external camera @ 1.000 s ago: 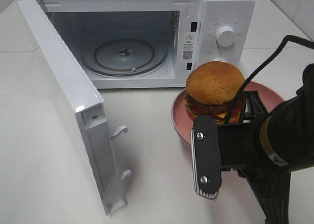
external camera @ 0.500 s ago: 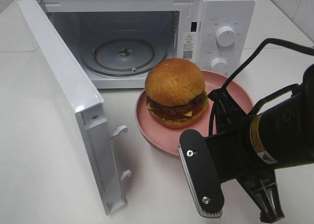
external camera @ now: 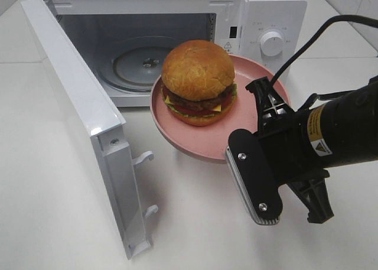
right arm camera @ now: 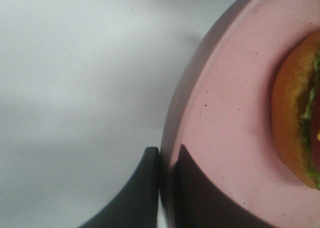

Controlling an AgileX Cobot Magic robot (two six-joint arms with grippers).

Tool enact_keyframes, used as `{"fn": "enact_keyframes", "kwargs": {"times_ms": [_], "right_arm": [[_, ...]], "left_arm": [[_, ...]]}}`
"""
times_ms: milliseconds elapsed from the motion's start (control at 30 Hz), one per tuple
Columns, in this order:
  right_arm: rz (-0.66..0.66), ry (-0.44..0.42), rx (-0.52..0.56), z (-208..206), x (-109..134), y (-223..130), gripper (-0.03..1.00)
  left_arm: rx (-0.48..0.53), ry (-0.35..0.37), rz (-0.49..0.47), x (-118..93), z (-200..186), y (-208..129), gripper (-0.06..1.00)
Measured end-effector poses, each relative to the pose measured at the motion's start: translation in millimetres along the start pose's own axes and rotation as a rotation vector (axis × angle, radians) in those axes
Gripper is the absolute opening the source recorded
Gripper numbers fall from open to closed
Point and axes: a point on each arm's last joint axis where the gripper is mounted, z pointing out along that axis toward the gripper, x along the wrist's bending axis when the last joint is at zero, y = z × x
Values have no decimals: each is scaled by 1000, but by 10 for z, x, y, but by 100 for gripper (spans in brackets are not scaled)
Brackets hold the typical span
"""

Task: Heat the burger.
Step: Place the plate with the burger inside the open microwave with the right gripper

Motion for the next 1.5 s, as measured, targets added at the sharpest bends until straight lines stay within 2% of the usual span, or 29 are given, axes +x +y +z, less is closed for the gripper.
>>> {"fn": "enact_keyframes", "kwargs": {"times_ms": [233,800,1500], "right_arm": [[-45,-13,-22,14,-29,-68,6],[-89,66,-142,50,13,-176,6],[-121,59,-139,86,-7,-220,6]], "left_arm": [[0,0,0,0,0,0,99],[0,0,0,0,0,0,99],[0,0,0,0,0,0,99]]}}
